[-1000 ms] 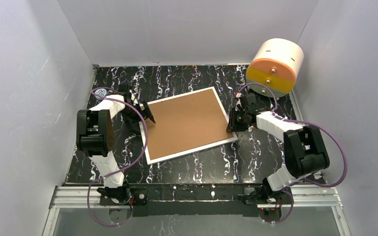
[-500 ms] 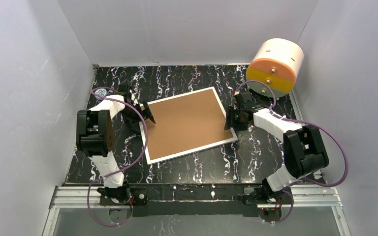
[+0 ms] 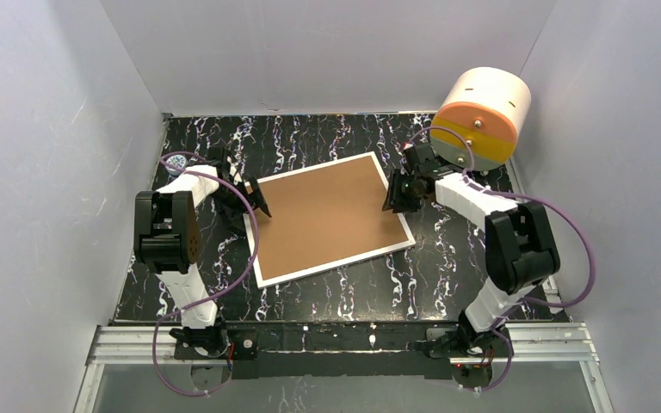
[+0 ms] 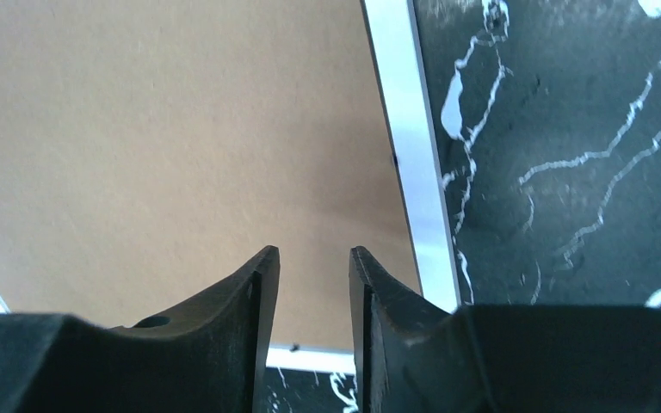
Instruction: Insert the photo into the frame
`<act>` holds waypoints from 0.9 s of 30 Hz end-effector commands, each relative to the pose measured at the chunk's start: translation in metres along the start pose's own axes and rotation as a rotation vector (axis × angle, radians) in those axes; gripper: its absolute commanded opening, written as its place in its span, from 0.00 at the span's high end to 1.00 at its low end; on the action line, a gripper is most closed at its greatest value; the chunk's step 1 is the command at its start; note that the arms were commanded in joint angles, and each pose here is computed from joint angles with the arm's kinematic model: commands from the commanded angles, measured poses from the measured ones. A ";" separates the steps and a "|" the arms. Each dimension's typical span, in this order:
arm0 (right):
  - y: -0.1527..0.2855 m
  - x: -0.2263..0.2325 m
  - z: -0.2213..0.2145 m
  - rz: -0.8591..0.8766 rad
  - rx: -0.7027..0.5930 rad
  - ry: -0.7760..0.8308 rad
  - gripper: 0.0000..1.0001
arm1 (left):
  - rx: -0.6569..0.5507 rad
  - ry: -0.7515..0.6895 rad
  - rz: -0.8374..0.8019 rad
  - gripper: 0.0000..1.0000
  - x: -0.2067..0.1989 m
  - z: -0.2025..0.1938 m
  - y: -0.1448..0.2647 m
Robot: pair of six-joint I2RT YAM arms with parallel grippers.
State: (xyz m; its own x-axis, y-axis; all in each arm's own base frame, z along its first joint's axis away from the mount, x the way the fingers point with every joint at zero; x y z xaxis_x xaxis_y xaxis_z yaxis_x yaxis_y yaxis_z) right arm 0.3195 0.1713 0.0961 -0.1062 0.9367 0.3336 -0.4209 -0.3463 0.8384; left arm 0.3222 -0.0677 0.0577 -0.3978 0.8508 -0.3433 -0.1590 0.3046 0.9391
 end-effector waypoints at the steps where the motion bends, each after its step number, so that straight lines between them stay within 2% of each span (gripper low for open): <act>1: -0.017 0.014 0.027 0.035 -0.031 -0.059 0.56 | 0.065 -0.006 0.092 0.18 0.020 -0.013 -0.011; 8: -0.056 0.010 0.037 0.014 0.011 -0.054 0.56 | 0.069 -0.018 0.125 0.27 0.027 -0.015 -0.014; 13: -0.065 0.009 0.035 0.009 0.034 -0.053 0.56 | 0.073 -0.021 0.138 0.30 0.029 -0.015 -0.016; 19: -0.061 0.024 0.079 0.040 -0.079 -0.030 0.56 | 0.068 -0.028 0.147 0.32 0.030 -0.012 -0.016; 27: -0.096 0.025 0.106 0.021 -0.095 -0.009 0.55 | 0.066 -0.025 0.142 0.32 0.029 -0.011 -0.017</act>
State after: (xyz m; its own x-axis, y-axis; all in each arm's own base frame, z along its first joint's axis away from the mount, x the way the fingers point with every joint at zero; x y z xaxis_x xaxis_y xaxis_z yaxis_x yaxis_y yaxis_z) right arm 0.4358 0.2189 0.0720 -0.0916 0.9226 0.3747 -0.4739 -0.3713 0.7984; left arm 0.3201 -0.0615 0.0534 -0.3839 0.8726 -0.3020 -0.1399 0.2683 0.9531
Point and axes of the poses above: each gripper's point midway between its finger pads, its own y axis back along the fingers, its own x axis along the line the jaws close on, z = x × y, the point moved 3 cm from there along y, back along the fingers, and after that the axes turned 3 degrees about y, right-handed, at the moved point
